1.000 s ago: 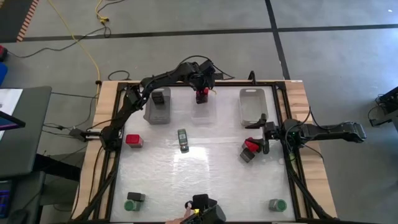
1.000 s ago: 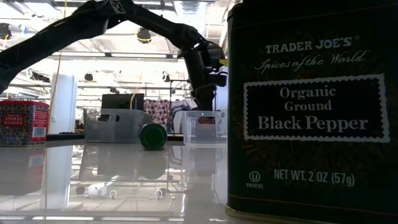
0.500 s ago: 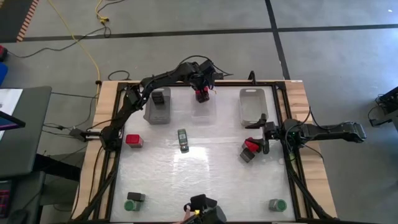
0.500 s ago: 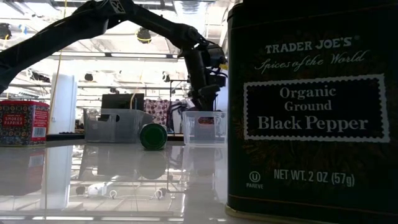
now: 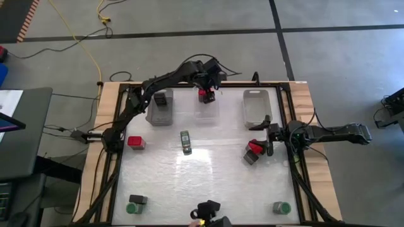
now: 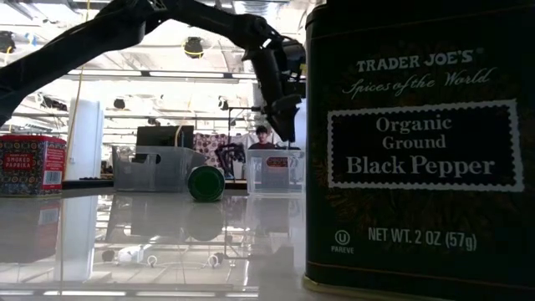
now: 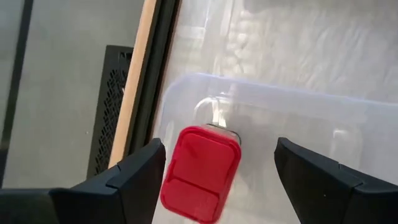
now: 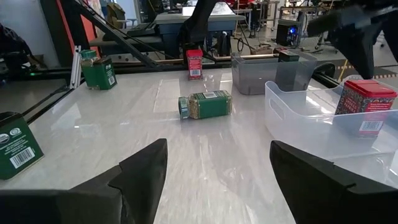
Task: Sort spices by type
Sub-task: Put the green seasoning bottle into the gray bin
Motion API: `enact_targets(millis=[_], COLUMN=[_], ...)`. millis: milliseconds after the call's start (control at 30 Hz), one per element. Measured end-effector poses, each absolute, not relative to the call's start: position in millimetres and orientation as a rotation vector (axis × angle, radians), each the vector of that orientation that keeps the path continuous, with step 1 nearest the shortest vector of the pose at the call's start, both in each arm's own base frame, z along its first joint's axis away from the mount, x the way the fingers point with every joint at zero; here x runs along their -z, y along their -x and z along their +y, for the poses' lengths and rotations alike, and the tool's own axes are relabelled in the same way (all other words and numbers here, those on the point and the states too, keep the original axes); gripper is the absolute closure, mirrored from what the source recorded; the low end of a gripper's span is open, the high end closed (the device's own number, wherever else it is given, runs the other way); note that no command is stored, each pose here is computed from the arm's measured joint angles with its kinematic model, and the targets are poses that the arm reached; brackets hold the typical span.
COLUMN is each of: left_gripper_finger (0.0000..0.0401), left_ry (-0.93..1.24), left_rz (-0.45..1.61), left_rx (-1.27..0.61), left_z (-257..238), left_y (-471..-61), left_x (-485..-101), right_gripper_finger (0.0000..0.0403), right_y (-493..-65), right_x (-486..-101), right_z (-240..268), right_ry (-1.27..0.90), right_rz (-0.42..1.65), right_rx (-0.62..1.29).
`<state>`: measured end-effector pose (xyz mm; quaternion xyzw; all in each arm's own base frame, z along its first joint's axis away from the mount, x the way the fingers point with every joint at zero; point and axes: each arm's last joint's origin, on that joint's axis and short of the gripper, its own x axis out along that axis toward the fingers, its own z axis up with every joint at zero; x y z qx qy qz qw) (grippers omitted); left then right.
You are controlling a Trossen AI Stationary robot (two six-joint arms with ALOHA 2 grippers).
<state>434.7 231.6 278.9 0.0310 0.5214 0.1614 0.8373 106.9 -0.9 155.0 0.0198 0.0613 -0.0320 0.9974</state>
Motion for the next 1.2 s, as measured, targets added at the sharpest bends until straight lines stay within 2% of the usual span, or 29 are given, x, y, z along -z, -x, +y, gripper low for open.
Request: enact_targets(millis=[267, 367, 567, 767, 933, 1200], left_gripper_finger=[0.0111, 0.0111, 0.0111, 0.0111, 0.0111, 0.0111], left_ry=[-0.001, 0.039, 0.025, 0.026, 0.079, 0.071], left_rz=[1.084, 1.079, 1.085, 1.082, 1.014, 0.823], left_rx=[-0.338, -0.268, -0.159, -0.137, -0.205, -0.358], left_z=[199.8, 183.4, 148.9, 125.7, 112.4, 55.9], left_y=[-420.9, -418.7, -433.0, -431.1, -400.5, -320.3], left_x=[-317.5, -326.7, -318.5, -298.5, -285.4, -283.4], right_gripper_finger=[0.0091, 0.0091, 0.0091, 0.0091, 0.0091, 0.0091], right_y=[-106.9, -106.9, -106.8, -106.8, -106.9, -106.9], right_x=[-155.0, -155.0, -154.9, -154.9, -155.0, -154.9], right_z=[-1.0, -0.9, -0.9, -0.9, -0.9, -0.9], right_ry=[-0.04, -0.04, -0.04, -0.04, -0.04, -0.04], right_rz=[0.123, 0.123, 0.123, 0.123, 0.123, 0.123], right_rx=[0.064, 0.064, 0.064, 0.064, 0.063, 0.063])
